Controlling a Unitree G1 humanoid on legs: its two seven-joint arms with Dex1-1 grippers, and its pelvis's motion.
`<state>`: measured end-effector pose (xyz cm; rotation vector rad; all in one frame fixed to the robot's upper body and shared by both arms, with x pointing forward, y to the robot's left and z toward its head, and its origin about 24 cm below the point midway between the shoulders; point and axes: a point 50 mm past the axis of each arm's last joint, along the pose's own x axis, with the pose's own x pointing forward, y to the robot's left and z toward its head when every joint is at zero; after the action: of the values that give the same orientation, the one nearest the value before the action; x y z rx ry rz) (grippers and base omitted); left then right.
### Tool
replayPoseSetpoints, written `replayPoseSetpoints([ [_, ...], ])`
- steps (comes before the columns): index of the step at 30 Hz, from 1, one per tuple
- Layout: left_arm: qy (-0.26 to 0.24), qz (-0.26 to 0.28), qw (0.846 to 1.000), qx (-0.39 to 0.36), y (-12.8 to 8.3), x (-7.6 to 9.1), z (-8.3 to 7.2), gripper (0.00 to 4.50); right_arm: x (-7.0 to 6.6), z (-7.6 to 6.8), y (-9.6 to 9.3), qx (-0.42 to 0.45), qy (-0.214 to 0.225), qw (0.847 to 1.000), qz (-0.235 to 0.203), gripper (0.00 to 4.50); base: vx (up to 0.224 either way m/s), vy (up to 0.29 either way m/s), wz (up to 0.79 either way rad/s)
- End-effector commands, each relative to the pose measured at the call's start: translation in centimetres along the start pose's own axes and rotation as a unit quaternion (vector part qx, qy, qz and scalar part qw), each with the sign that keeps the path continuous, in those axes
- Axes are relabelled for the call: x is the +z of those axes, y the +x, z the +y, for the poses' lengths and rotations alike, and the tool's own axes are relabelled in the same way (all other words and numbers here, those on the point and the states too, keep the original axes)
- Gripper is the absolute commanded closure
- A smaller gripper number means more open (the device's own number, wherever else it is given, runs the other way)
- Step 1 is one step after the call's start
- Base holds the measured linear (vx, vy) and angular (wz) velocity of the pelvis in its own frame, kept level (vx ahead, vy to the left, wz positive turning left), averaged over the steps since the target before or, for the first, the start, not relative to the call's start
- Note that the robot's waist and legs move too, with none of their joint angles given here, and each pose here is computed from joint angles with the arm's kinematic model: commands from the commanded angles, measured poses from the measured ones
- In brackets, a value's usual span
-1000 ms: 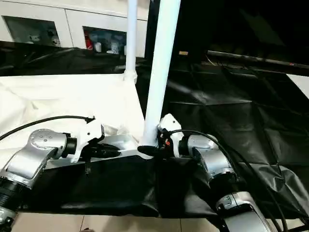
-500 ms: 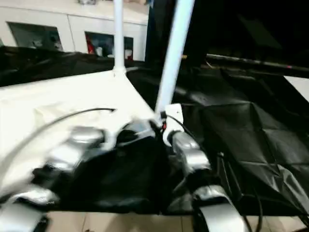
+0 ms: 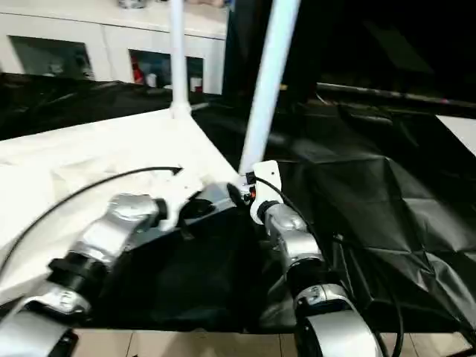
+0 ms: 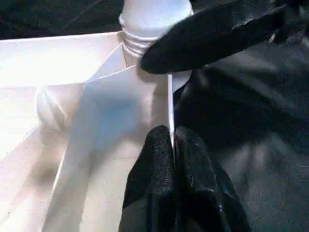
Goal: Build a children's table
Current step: Rotate leg to tighten
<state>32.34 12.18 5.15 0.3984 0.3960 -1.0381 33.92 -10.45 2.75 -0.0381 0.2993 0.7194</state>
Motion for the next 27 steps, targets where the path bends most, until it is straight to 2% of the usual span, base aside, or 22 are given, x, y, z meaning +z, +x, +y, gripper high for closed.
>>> replayPoseSetpoints([
  [1, -0.006, -0.045, 0.996, -0.071, 0.2, 0.2, -1.6, 4.5, 0.8, 1.2, 0.0, 0.084, -0.033, 0.996, -0.001, 0.59, 0.0, 0.0, 0.0],
  [4, -0.002, -0.047, 0.993, -0.109, -1.5, -0.1, -1.8, 4.5, 0.5, 0.4, -2.0, 0.15, -0.073, 0.986, 0.025, 0.59, 0.0, 0.0, 0.0],
  [5, -0.002, -0.047, 0.993, -0.109, -1.5, -0.1, -1.8, 4.5, 0.5, 0.4, -2.0, 0.15, -0.073, 0.986, 0.025, 0.59, 0.0, 0.0, 0.0],
  [6, 0.002, -0.044, 0.99, -0.132, -2.4, -0.3, -1.9, 4.5, 0.5, 0.0, -3.0, 0.174, -0.082, 0.981, 0.034, 0.59, 0.0, 0.0, 0.0],
  [8, -0.001, -0.043, 0.986, -0.159, -3.3, -0.4, -2.3, 4.5, 0.5, -0.3, -3.5, 0.185, -0.087, 0.978, 0.041, 0.59, 0.0, 0.0, 0.0],
  [13, -0.007, -0.038, 0.981, -0.191, -4.1, -0.5, -2.9, 4.5, 0.4, -0.3, -3.8, 0.199, -0.095, 0.974, 0.053, 0.59, 0.0, 0.0, 0.0],
  [17, -0.007, -0.037, 0.981, -0.188, -4.2, -0.6, -2.9, 4.5, 0.6, 0.2, -3.5, 0.209, -0.082, 0.973, 0.044, 0.59, 0.0, 0.0, 0.0],
  [19, -0.008, -0.036, 0.981, -0.189, -4.3, -0.6, -2.9, 4.5, 0.7, 0.4, -3.5, 0.214, -0.08, 0.973, 0.044, 0.86, 0.0, 0.0, 0.0],
  [27, -0.02, -0.034, 0.98, -0.194, -4.4, -0.6, -3.1, 4.5, 0.4, 0.6, -3.6, 0.227, -0.066, 0.971, 0.046, 1.38, 0.0, 0.0, 0.0],
])
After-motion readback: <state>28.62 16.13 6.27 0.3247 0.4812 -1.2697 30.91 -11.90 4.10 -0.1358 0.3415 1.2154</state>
